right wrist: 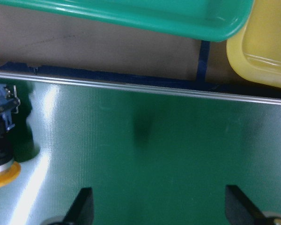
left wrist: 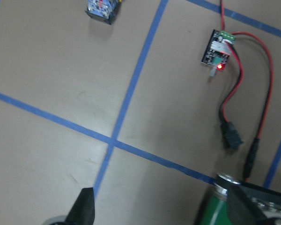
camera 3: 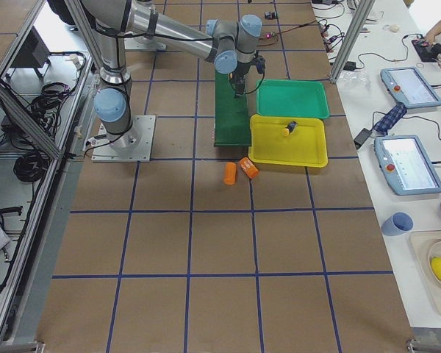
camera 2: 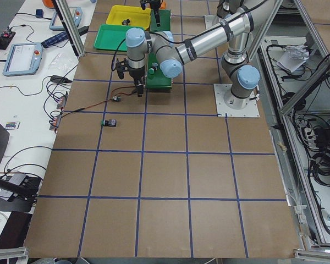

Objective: Sort buttons by color to trays
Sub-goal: 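Move the right gripper back over the belt while the left withdraws, then grasp second yellow button with right gripper while left grasps green button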

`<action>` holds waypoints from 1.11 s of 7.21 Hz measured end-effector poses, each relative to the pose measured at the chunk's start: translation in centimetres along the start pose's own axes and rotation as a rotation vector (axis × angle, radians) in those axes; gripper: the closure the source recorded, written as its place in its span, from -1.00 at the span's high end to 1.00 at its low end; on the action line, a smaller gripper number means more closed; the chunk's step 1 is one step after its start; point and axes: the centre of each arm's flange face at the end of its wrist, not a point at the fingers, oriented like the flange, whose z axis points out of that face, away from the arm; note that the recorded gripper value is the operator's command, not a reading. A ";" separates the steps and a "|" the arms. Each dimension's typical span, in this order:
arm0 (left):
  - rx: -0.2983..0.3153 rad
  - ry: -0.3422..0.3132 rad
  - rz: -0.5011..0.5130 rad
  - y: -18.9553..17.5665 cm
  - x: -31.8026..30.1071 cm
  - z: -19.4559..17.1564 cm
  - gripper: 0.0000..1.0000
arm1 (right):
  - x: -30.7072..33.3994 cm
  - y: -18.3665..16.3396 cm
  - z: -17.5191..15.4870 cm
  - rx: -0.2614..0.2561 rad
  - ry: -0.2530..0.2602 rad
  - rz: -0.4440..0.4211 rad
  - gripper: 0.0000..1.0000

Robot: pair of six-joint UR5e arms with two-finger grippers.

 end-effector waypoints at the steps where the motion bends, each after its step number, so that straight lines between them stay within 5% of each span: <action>1: 0.004 0.007 0.039 -1.5 -1.1 0.3 1.00 | 0.0 0.3 -0.6 0.011 0.003 -0.003 1.00; 4: 0.027 0.009 0.172 -6.0 -2.2 1.3 1.00 | 0.0 1.9 -1.1 0.018 0.005 -0.006 1.00; 8: 0.004 0.025 0.319 -11.8 -2.8 7.7 1.00 | -0.2 2.1 -0.7 0.020 -0.002 0.001 1.00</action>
